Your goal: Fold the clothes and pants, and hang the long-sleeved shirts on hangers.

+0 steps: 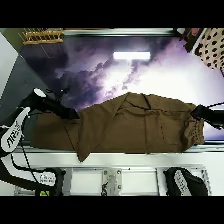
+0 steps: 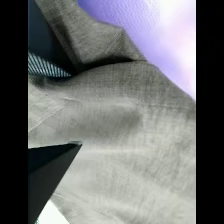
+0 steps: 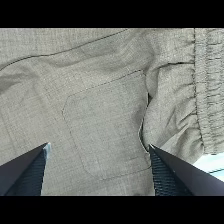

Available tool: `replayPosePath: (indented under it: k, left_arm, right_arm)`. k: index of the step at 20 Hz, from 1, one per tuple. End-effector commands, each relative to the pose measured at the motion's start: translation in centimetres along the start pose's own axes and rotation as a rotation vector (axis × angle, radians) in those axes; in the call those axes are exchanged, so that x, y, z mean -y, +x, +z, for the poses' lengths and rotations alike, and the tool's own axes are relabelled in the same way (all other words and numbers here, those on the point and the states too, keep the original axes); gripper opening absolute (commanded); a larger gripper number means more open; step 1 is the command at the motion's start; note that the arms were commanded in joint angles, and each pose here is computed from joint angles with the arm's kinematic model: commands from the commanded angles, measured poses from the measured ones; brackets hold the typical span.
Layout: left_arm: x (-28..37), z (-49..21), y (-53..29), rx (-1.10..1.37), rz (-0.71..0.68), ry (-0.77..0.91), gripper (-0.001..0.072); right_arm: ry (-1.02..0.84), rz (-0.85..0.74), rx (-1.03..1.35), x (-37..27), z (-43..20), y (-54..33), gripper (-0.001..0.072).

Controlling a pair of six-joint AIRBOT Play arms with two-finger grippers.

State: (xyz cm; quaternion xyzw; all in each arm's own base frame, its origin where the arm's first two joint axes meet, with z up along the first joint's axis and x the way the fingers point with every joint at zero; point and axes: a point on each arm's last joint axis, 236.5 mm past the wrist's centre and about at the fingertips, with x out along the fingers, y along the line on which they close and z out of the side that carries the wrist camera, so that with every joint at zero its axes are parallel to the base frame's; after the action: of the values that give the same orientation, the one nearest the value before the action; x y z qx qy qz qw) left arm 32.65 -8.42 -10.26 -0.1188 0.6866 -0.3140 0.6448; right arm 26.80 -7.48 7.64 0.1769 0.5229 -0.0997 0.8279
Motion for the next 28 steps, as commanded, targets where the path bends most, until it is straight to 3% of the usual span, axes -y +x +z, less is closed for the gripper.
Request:
replayPosePath:
  k: [1, 3, 14, 16, 22, 28]
  left_arm:
    - [0.2, 0.0, -0.5, 0.008, 0.002, 0.005, 0.0385]
    - [0.3, 0.3, -0.8, 0.019, 0.011, 0.010, 0.0005]
    - [3.2, 7.2, -9.5, 0.166, 0.080, 0.145, 0.0004]
    - [2.9, 8.5, -12.1, 0.195, 0.167, 0.181, 0.0004]
    - [-1.2, 12.3, -24.2, 0.362, 0.626, 0.147, 0.0004]
    - [-0.8, 14.5, -27.3, 0.452, 0.749, 0.174, 0.0004]
  right_arm:
    - [0.000, 0.000, -0.001, 0.0, 0.0, 0.0, 0.0673]
    - [0.000, 0.000, 0.000, 0.0, 0.0, 0.0, 0.0673]
    - [0.000, 0.000, -0.001, 0.0, 0.0, 0.0, 0.0672]
    - [0.000, 0.000, -0.001, 0.0, 0.0, 0.0, 0.0672]
    - [0.000, 0.000, -0.001, 0.0, 0.0, 0.0, 0.0673]
    - [0.000, 0.000, 0.000, 0.0, 0.0, 0.0, 0.0673]
